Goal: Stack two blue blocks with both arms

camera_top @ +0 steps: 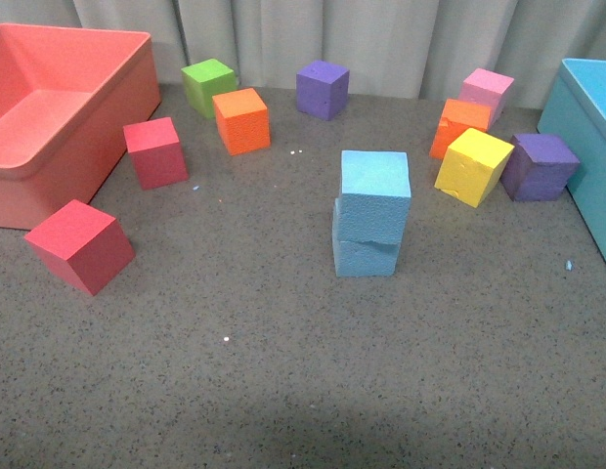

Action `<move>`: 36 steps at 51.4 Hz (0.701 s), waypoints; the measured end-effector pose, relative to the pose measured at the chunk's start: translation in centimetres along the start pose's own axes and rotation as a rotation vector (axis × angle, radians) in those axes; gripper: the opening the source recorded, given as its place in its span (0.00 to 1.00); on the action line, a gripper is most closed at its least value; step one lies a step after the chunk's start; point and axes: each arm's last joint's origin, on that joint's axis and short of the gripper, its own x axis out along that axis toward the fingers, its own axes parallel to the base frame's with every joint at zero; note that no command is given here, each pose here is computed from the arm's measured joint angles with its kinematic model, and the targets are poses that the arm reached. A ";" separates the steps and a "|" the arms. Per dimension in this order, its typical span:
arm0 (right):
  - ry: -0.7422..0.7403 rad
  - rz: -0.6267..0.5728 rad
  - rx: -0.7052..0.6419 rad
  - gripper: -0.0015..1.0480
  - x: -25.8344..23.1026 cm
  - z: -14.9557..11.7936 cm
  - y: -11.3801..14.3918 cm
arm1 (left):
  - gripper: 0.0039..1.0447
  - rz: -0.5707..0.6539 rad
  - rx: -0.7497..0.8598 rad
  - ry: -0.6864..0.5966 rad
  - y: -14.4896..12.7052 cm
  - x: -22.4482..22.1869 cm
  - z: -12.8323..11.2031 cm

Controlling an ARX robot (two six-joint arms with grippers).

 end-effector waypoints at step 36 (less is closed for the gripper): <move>0.000 0.001 0.000 0.91 0.0 0.0 0.0 | 0.82 0.000 0.000 -0.008 0.0 -0.1 0.0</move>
